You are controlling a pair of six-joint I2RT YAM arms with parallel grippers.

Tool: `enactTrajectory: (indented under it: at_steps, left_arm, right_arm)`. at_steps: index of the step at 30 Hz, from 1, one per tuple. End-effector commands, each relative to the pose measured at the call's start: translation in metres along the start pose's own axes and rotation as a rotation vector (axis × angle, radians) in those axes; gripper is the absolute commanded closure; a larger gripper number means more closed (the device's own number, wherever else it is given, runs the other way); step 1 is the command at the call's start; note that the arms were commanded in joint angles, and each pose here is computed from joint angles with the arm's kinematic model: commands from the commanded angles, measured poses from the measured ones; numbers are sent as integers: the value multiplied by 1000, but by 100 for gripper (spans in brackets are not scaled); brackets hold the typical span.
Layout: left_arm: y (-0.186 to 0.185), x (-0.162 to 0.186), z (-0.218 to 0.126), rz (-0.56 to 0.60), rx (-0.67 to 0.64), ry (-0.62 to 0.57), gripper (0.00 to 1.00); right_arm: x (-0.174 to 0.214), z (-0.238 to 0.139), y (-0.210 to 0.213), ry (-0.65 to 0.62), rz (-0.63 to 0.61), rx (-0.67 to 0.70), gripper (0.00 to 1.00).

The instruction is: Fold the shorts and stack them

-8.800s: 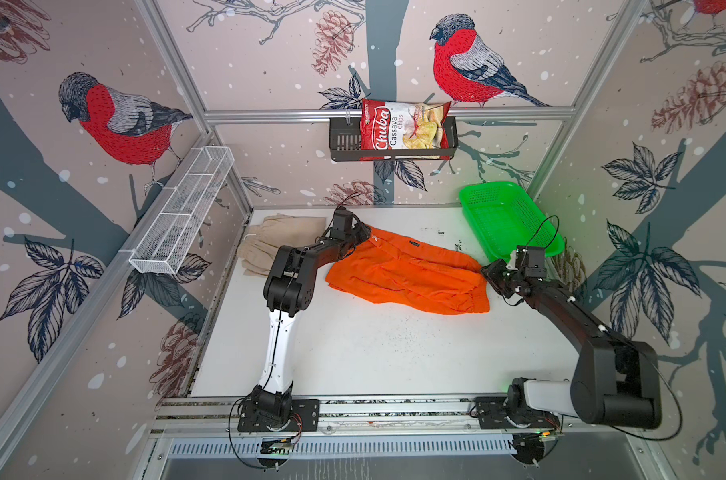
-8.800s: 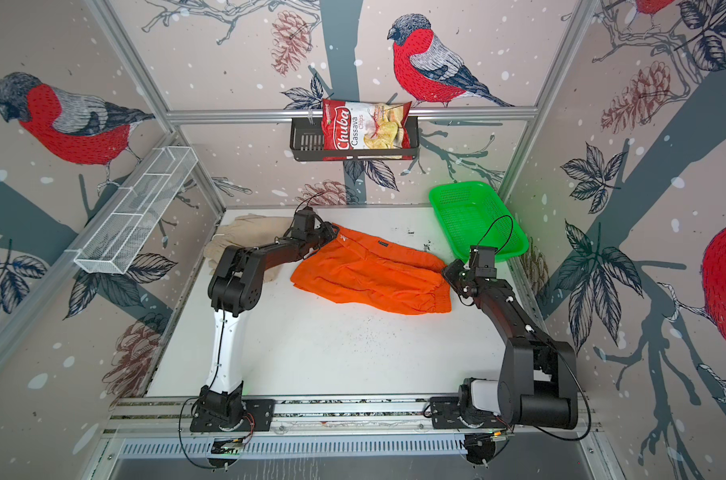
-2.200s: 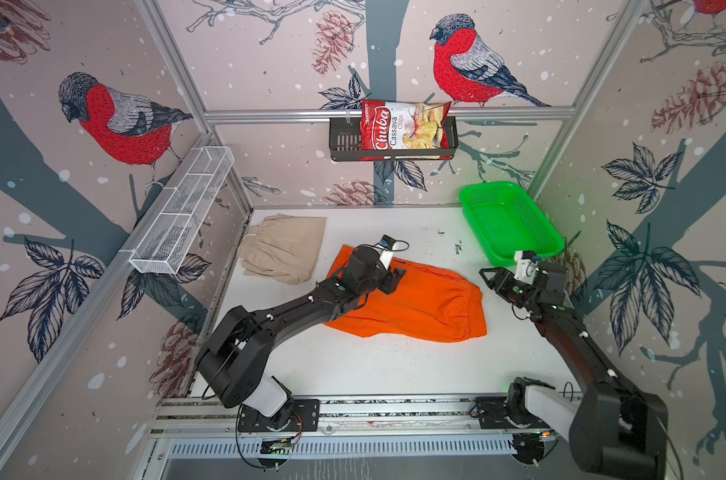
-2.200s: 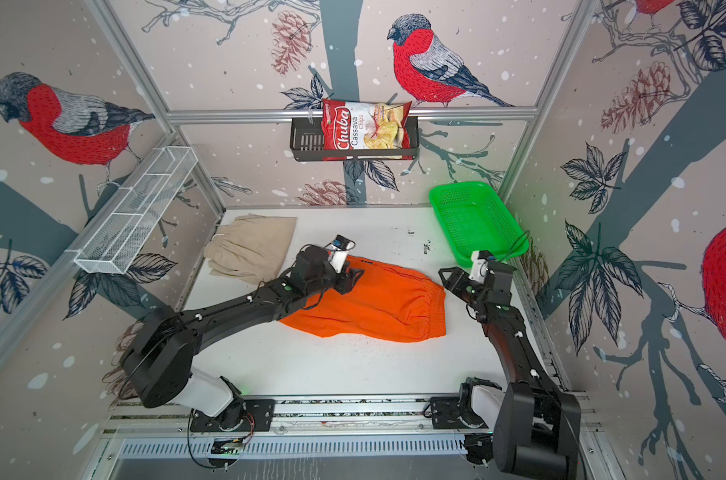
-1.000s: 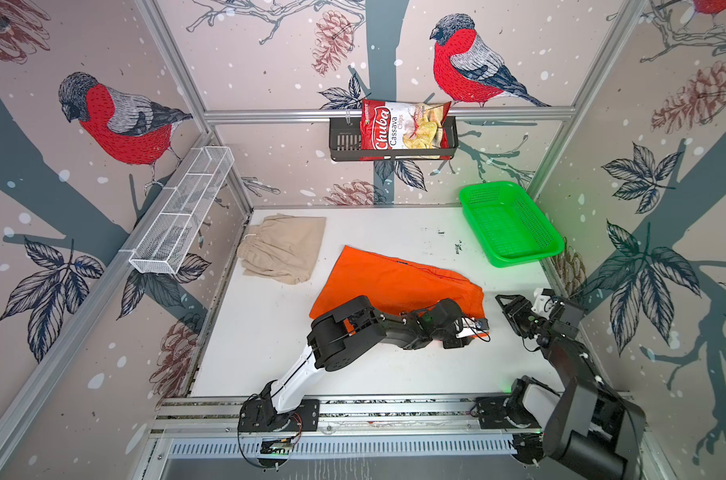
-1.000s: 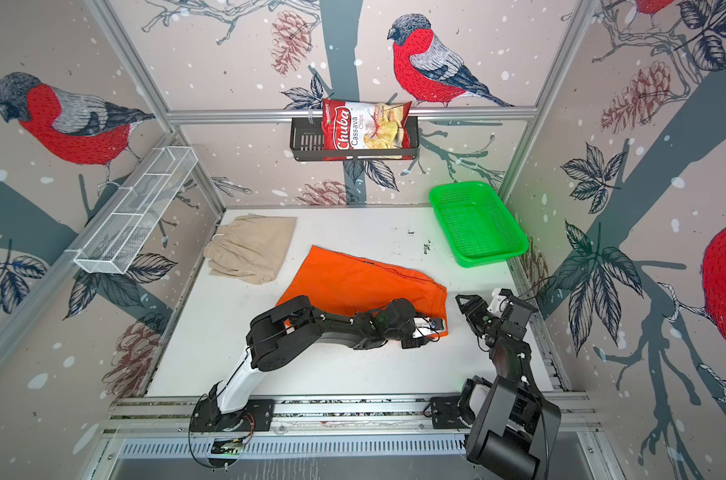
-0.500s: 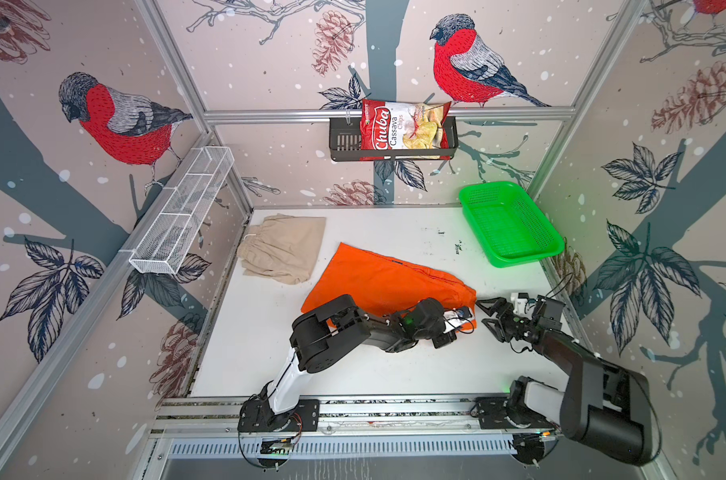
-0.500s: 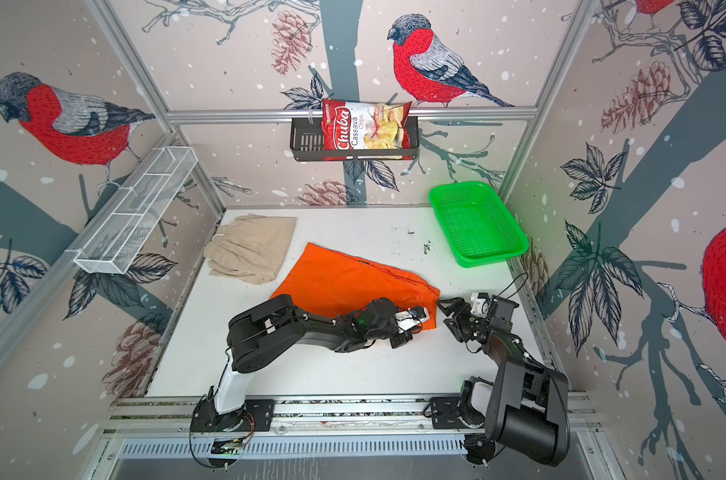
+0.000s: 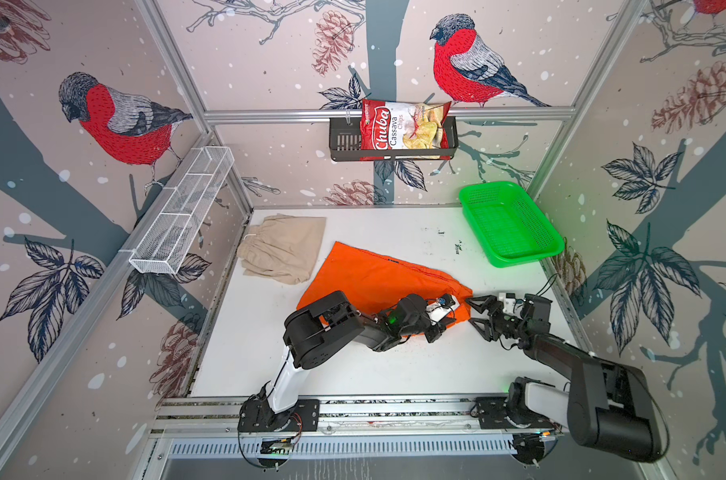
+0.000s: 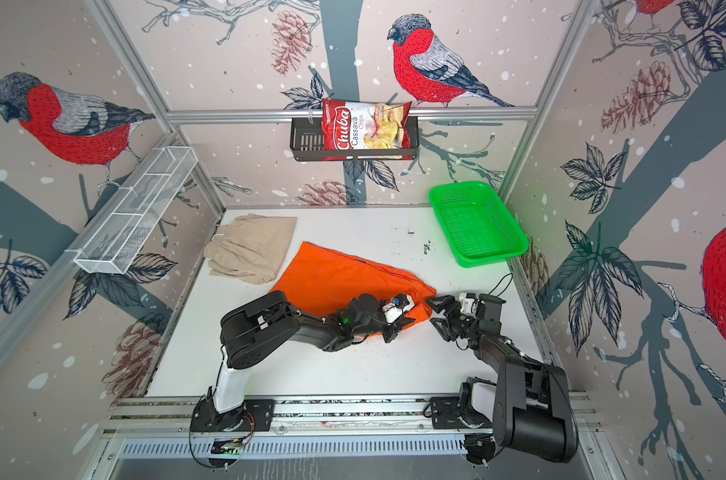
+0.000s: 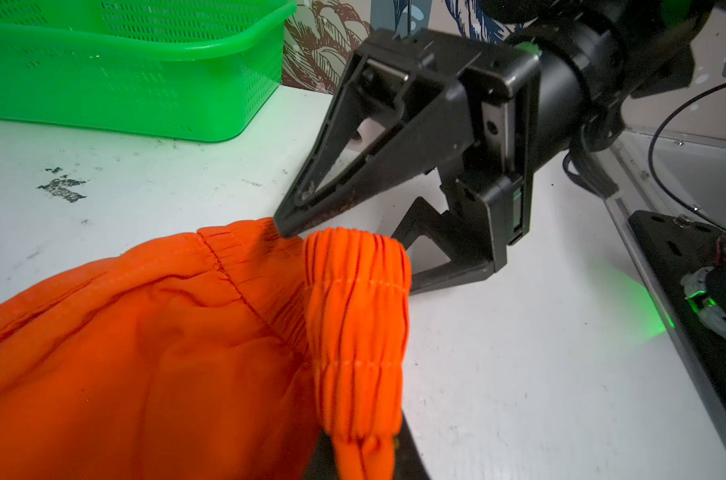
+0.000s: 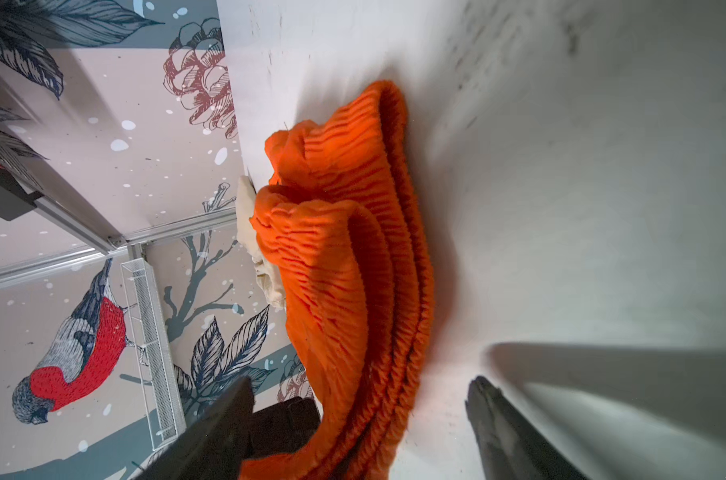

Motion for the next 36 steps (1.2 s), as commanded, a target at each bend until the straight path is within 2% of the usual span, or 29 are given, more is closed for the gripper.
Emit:
enactTrajectory:
  at_steps: [1,4,8,9,12,18,25,31,36]
  left_arm:
    - [3,-16,-2,6,-7,-84,98]
    - [2,-15,-2,9,-6,-80,91]
    - [6,-16,-5,2,-36,-51,53]
    - [6,-18,-6,7,-37,-42,48]
    - [7,-20,-15,13,-57,-36,40]
    - [13,-21,-36,-26,-134,10,34]
    - [37,-13,-72,-173,-331,165,30]
    - [61,-4,-111,-340,-455,261,30]
    - [87,10,-146,-526,-528,300,30]
  right_arm:
    - [2,6,12,28,-5,-58,18]
    - [1,12,12,45,-2,-53,18]
    - [-2,16,9,48,6,-46,24]
    - [-2,17,7,51,8,-43,25]
    - [-3,20,3,55,14,-35,30]
    - [-3,24,-3,52,15,-12,41]
    - [-4,21,-4,2,-66,86,64]
    - [-9,11,17,-68,-187,191,81]
    - [-15,-5,55,-138,-312,273,85]
Point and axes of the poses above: each gripper's point midway between its finger pads, its own z axis out along the fingers, its own y axis along the line the jaws close on, x = y × z, the point moved 7 cm from there along -z, back along the fingers, and after that the axes turned 15 degrees about z, right-handed, at the moved point
